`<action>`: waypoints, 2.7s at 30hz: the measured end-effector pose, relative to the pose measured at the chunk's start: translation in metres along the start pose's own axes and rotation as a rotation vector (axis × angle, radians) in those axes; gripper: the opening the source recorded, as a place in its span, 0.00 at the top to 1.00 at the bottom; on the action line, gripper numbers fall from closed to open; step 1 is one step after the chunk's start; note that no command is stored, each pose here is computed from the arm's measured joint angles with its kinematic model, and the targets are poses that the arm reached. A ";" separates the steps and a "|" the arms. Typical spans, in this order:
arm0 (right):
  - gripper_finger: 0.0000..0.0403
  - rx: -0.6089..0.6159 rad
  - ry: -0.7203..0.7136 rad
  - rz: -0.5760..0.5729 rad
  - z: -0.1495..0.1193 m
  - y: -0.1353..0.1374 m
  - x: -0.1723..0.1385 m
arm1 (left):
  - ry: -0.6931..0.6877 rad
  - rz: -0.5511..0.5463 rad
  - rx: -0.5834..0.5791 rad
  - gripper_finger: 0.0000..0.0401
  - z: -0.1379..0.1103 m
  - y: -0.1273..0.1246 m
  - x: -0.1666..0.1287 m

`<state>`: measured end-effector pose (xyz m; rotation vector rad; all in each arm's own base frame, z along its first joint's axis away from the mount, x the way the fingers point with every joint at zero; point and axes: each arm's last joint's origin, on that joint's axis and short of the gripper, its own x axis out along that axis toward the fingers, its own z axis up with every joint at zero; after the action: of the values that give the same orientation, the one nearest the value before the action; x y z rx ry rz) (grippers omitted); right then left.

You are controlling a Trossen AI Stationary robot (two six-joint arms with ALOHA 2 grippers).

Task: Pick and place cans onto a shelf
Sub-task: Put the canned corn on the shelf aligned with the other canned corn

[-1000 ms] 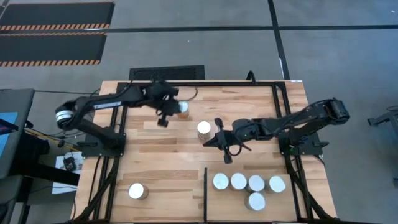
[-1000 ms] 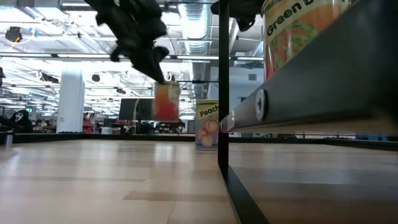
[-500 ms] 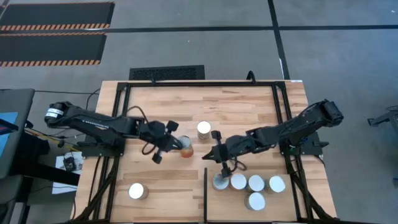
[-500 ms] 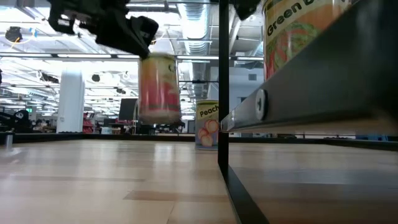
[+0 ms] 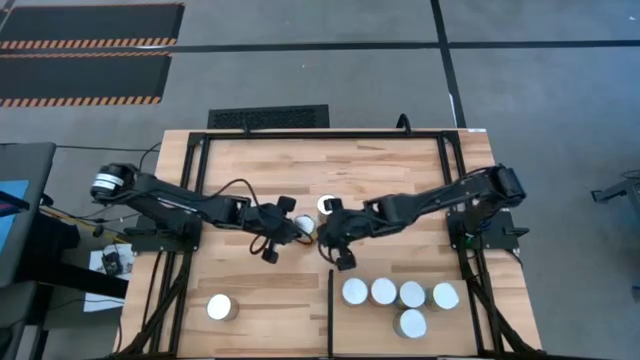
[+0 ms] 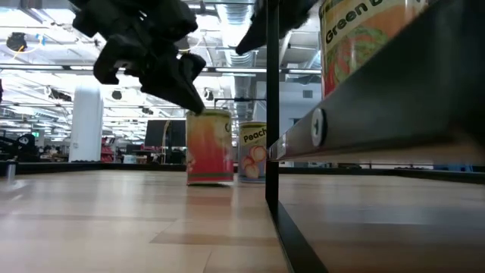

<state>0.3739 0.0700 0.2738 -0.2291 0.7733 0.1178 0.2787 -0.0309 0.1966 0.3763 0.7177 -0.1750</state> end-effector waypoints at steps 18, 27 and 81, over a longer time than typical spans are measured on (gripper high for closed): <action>0.77 0.015 -0.036 0.037 0.001 -0.010 0.013 | -0.145 -0.075 -0.075 0.85 0.006 -0.001 -0.050; 0.59 0.015 0.005 -0.006 -0.008 -0.009 0.046 | -0.422 -0.051 -0.235 0.94 -0.047 -0.024 -0.078; 0.99 -0.029 0.110 0.021 -0.020 -0.043 0.078 | -0.557 0.077 -0.250 1.00 -0.080 -0.030 -0.093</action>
<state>0.4237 0.0256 0.2124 -0.2567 0.8838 0.1373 0.1528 -0.0240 0.1957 0.1030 0.1698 -0.1076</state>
